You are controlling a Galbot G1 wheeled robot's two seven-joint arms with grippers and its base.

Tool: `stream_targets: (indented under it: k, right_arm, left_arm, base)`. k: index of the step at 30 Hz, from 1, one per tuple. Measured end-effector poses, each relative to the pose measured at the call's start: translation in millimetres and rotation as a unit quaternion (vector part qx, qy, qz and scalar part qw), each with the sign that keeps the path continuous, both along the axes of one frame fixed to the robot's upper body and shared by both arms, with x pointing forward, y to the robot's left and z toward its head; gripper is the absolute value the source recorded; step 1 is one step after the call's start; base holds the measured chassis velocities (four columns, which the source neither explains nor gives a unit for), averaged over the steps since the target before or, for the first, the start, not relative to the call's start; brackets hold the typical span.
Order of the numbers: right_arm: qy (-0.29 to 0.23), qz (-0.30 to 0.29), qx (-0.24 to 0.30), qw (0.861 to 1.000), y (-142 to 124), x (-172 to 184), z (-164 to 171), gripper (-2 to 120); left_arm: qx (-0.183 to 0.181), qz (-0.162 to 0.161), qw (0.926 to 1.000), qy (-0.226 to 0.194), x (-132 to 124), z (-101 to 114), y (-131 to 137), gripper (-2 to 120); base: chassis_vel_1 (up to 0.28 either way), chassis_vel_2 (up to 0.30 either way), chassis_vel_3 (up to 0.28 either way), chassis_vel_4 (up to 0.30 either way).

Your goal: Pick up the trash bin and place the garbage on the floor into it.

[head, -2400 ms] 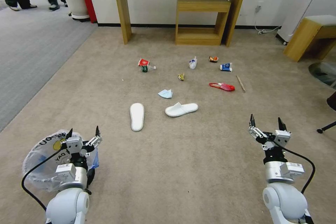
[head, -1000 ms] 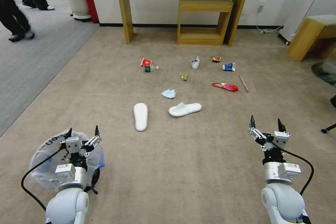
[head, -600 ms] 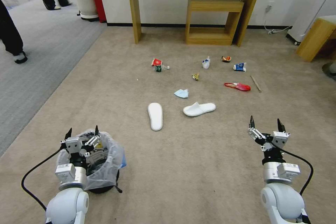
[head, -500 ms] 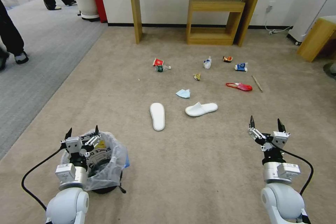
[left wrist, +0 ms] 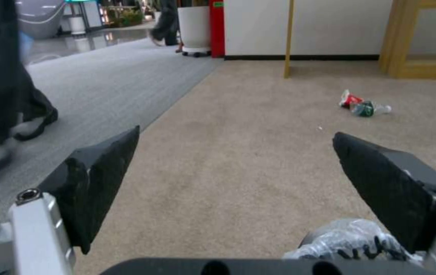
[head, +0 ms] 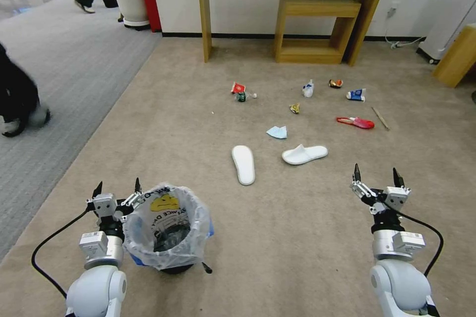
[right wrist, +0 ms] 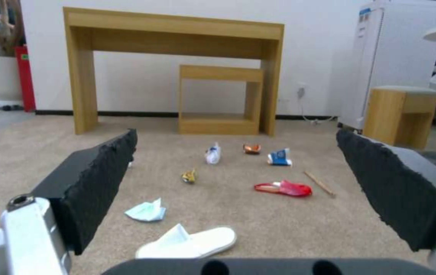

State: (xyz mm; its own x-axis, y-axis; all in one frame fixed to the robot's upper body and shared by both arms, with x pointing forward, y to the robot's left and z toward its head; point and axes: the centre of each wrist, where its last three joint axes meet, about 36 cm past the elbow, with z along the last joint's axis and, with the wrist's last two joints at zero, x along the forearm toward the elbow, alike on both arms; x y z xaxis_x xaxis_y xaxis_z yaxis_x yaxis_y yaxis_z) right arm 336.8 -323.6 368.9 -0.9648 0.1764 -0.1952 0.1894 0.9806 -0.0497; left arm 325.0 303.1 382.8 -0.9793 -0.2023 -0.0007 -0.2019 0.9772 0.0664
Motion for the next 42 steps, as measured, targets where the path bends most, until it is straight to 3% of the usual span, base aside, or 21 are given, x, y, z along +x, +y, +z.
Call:
stream_targets:
  k: [22,29,42]
  right_arm:
    - [0.001,0.002,0.006,1.000,-1.9,-1.1,-3.9,100]
    - [0.004,-0.001,0.003,1.000,-6.7,-7.5,-1.3,100]
    - [0.013,-0.005,0.002,1.000,-7.2,-15.0,5.4,100]
  left_arm:
    - [0.005,0.002,1.0000,0.000,3.3,-8.7,-0.7,100]
    - [-0.018,-0.002,0.9982,0.058,-4.0,0.8,-10.5,100]
    - [-0.049,0.004,0.9919,0.118,-4.9,21.8,-10.9,100]
  base:
    - [0.000,0.000,0.000,0.000]
    - [0.000,0.000,0.000,0.000]
    - [0.000,0.000,0.000,0.000]
